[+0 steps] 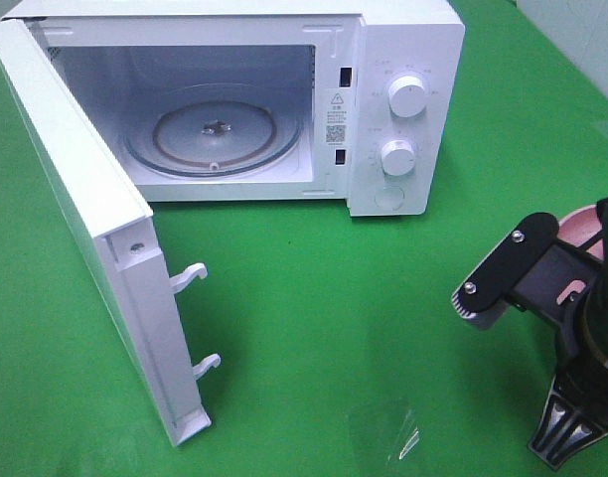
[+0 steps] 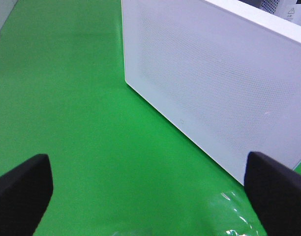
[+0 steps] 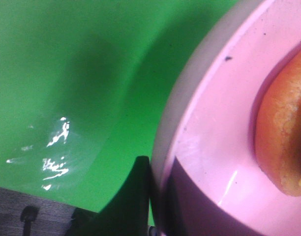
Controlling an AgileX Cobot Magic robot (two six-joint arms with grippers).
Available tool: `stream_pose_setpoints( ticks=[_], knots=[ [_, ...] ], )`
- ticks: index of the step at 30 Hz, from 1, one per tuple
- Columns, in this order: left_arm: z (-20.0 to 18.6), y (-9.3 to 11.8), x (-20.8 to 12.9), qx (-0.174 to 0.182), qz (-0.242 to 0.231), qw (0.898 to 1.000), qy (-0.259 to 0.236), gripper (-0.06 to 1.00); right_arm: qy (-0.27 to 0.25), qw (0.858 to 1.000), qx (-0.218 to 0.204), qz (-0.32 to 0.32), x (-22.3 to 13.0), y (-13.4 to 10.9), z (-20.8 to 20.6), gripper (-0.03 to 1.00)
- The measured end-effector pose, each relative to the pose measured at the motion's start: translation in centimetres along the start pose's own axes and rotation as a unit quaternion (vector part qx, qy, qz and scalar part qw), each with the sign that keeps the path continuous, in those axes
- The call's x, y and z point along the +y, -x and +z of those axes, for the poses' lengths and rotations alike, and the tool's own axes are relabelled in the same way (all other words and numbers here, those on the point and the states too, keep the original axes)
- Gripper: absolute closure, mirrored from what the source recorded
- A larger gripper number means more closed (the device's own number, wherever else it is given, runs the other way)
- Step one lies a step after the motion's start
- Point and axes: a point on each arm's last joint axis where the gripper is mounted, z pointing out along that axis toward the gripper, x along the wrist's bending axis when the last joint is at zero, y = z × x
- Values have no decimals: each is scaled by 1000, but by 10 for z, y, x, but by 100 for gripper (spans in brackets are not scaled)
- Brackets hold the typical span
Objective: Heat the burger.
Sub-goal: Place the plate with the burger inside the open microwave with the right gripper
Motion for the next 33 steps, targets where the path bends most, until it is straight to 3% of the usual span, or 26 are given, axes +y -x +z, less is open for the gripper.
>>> stream_pose_setpoints(
  ticks=[15, 28, 33],
  knots=[
    [0, 0, 0, 0, 0, 1000, 0, -3, 71, 990, -9, -122, -3, -40, -27, 93],
    [0, 0, 0, 0, 0, 1000, 0, -3, 109, 980, -41, -161, 3, -37, -29, 92],
    [0, 0, 0, 0, 0, 1000, 0, -3, 130, 976, -36, -170, 7, -39, -30, 92]
  ],
)
